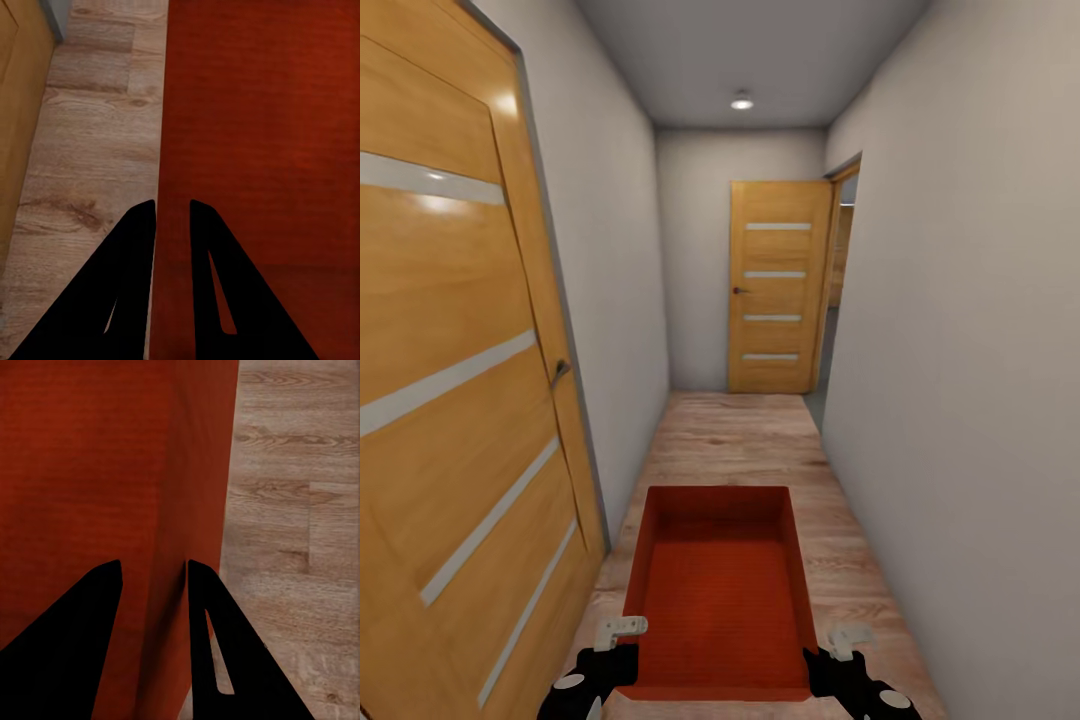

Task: Move the two storage containers from the living room to the garage. In the garage, place one container on the floor and stack the other container on top of it (either order is fine).

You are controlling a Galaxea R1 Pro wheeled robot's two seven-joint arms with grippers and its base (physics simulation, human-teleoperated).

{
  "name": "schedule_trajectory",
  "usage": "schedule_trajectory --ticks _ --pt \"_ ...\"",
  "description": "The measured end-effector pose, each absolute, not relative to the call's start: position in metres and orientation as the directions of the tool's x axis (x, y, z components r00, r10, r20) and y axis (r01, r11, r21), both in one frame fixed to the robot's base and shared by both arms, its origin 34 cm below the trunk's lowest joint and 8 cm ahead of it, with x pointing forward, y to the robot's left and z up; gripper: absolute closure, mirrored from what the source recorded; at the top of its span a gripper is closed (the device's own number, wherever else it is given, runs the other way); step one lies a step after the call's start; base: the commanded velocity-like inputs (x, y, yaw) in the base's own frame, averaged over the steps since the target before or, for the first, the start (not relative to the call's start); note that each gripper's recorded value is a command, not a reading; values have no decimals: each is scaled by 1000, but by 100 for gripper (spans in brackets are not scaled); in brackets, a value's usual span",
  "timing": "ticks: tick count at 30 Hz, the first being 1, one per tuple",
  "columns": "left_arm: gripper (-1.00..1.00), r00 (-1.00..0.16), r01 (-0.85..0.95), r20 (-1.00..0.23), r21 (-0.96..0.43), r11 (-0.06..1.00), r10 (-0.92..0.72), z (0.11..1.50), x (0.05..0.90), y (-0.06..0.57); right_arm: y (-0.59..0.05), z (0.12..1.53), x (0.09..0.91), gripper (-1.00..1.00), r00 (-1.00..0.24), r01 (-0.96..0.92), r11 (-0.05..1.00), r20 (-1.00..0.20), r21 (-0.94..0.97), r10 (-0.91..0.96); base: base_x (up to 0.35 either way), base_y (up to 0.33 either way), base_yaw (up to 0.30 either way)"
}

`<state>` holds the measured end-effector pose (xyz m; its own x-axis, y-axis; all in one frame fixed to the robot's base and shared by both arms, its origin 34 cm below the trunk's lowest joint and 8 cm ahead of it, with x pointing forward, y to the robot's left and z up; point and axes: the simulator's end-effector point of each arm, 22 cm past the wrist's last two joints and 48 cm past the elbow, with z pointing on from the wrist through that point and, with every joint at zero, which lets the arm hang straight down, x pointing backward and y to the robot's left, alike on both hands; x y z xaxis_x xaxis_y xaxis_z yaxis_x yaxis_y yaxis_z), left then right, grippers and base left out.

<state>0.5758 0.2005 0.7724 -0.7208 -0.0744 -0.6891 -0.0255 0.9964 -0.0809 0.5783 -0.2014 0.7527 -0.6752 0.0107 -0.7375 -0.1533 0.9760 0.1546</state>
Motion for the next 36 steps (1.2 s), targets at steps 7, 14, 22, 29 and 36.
schedule_trajectory --ticks 7,14,22,29,36 --pt "100 -721 -26 -689 -81 996 -75 772 576 201 -201 753 578 100 -675 -153 976 -737 154 11 327 61 0" --pt "100 -721 -26 -689 -81 996 -74 772 576 201 -201 753 578 100 -675 -153 976 -737 154 11 327 -35 0" --pt "100 -721 -26 -689 -81 996 -74 772 576 201 -201 753 578 100 -675 -153 976 -737 154 11 327 -74 0" --pt "100 -721 -26 -689 -81 996 -74 772 576 201 -201 753 578 100 -675 -153 976 -738 154 11 327 -24 -116" --pt "100 -721 -26 -689 -81 996 -74 772 576 201 -201 753 578 100 -675 -153 976 -737 154 11 327 -1 -12"
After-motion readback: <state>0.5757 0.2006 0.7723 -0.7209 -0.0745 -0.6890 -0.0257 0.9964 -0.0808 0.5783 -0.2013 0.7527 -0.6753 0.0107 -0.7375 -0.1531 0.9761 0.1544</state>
